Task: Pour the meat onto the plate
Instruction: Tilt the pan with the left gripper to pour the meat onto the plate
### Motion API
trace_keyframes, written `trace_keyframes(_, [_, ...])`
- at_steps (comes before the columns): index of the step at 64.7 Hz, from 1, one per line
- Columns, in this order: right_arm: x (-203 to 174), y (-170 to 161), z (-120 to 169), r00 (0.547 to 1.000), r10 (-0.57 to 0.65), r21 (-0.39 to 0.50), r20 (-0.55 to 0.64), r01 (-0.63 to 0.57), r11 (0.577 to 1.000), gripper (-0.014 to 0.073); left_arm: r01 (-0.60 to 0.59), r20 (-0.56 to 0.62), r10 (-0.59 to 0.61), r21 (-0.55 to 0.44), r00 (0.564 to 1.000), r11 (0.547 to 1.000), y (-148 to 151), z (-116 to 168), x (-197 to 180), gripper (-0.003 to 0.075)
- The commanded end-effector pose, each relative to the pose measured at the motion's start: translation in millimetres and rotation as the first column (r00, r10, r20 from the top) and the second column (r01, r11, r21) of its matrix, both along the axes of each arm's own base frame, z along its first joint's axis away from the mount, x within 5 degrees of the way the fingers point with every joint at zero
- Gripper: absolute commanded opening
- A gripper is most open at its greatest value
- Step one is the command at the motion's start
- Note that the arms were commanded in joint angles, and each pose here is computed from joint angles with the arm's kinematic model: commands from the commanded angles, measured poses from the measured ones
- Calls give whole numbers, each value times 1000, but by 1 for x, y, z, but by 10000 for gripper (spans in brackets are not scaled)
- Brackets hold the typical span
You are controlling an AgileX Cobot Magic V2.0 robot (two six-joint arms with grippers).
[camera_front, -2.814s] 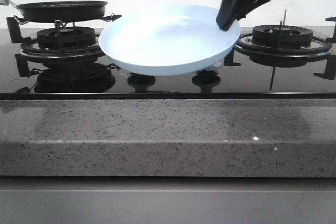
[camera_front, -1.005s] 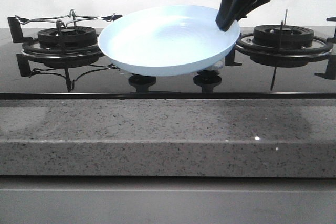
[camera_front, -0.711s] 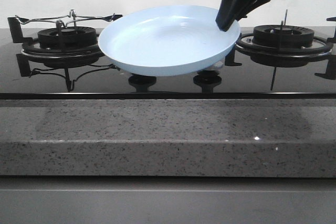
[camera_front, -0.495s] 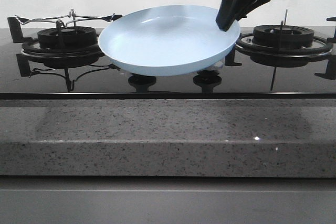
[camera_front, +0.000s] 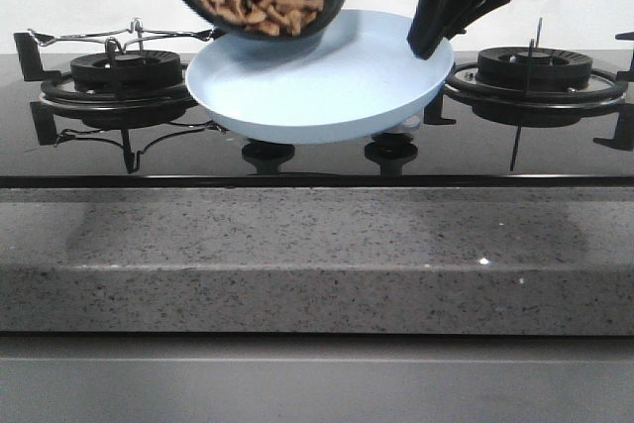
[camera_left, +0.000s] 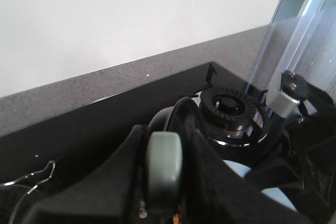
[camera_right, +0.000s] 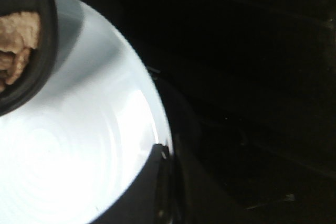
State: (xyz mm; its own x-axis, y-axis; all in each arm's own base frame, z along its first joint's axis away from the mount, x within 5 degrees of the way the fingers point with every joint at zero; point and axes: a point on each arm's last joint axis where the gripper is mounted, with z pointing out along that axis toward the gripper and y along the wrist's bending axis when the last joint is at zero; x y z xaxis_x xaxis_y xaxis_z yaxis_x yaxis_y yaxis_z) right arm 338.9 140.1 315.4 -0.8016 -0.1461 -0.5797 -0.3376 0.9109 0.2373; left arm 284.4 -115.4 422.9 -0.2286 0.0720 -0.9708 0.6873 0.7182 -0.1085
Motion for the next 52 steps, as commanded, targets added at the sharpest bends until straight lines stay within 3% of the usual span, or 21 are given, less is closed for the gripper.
trace_keyframes(1, [-6, -2, 29, 994, -16, 57, 105, 10, 998, -60, -34, 175, 31, 14, 984, 999, -6, 35, -22, 8])
trace_keyframes(31, [-6, -2, 29, 994, -16, 57, 105, 10, 998, -60, 14, 426, -123, 249, 896, 968, -41, 54, -71, 8])
trace_keyframes(46, [-6, -2, 29, 994, -16, 57, 105, 10, 998, -60, 7, 511, -169, 304, 843, 953, -44, 63, -89, 8])
trace_keyframes(52, [-6, -2, 29, 994, -16, 57, 105, 10, 998, -60, 12, 496, -159, 287, 853, 958, -45, 63, -89, 8])
